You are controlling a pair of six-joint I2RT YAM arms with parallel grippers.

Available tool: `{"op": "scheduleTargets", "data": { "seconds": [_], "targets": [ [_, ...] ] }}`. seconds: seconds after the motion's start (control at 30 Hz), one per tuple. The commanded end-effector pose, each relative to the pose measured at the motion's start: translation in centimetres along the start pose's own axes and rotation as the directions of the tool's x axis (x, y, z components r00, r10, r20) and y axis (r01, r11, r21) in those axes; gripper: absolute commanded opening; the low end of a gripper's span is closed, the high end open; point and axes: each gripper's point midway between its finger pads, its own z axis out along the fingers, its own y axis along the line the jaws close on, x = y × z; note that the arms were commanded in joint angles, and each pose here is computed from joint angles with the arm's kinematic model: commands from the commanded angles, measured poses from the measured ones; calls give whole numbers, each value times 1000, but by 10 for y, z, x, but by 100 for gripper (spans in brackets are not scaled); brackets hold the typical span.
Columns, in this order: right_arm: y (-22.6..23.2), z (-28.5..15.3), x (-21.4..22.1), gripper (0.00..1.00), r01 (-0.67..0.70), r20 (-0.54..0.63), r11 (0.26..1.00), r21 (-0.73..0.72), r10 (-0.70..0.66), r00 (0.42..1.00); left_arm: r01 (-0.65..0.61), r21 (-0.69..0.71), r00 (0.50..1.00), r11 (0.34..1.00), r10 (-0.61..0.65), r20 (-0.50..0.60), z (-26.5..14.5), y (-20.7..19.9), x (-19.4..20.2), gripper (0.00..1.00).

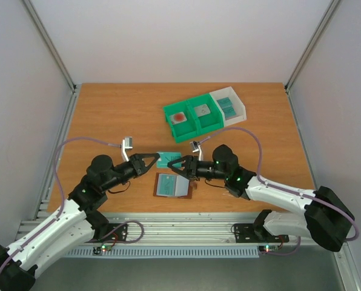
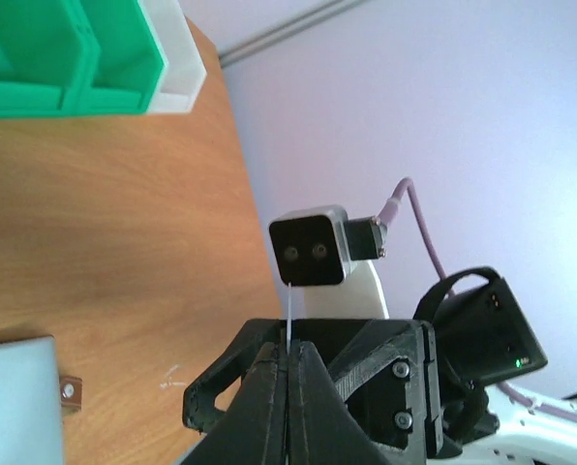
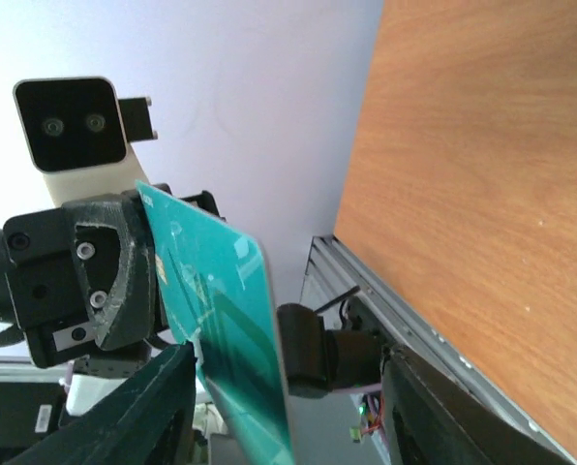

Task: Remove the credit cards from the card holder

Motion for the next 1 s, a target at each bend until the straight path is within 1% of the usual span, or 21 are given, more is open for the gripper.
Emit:
{"op": "scheduleTargets", "data": {
  "seconds": [0.0, 0.1, 0.2, 0.43, 0.5, 0.73, 0.83, 0.97],
  "targets": [
    [23, 4, -17, 50, -41, 80, 989, -140, 52, 995, 1, -9, 992, 1000, 0, 125, -4, 0, -21, 0],
    [19, 1, -24, 43, -51, 137, 986, -157, 73, 988, 20, -22, 988, 1000, -16, 151, -5, 8, -23, 1],
    [18, -2, -28, 38, -48, 168, 987, -154, 74, 983, 46, -24, 984, 999, -41, 172, -6, 13, -24, 0],
    [17, -9, -35, 29, -39, 227, 990, -135, 69, 971, 61, -39, 979, 997, -53, 195, -10, 17, -26, 0],
    [14, -9, -36, 27, -46, 237, 992, -114, 72, 969, 63, -36, 979, 997, -55, 197, -11, 17, -26, 0],
    [11, -10, -36, 15, -55, 243, 993, -107, 79, 967, 68, -48, 977, 996, -57, 206, -15, 20, -26, 0],
    [10, -10, -36, 13, -58, 240, 993, -105, 82, 967, 75, -54, 975, 996, -62, 214, -16, 23, -26, 0],
    [9, -10, -36, 13, -57, 240, 993, -101, 80, 967, 84, -58, 974, 995, -69, 215, -15, 24, -26, 0]
  ]
}}
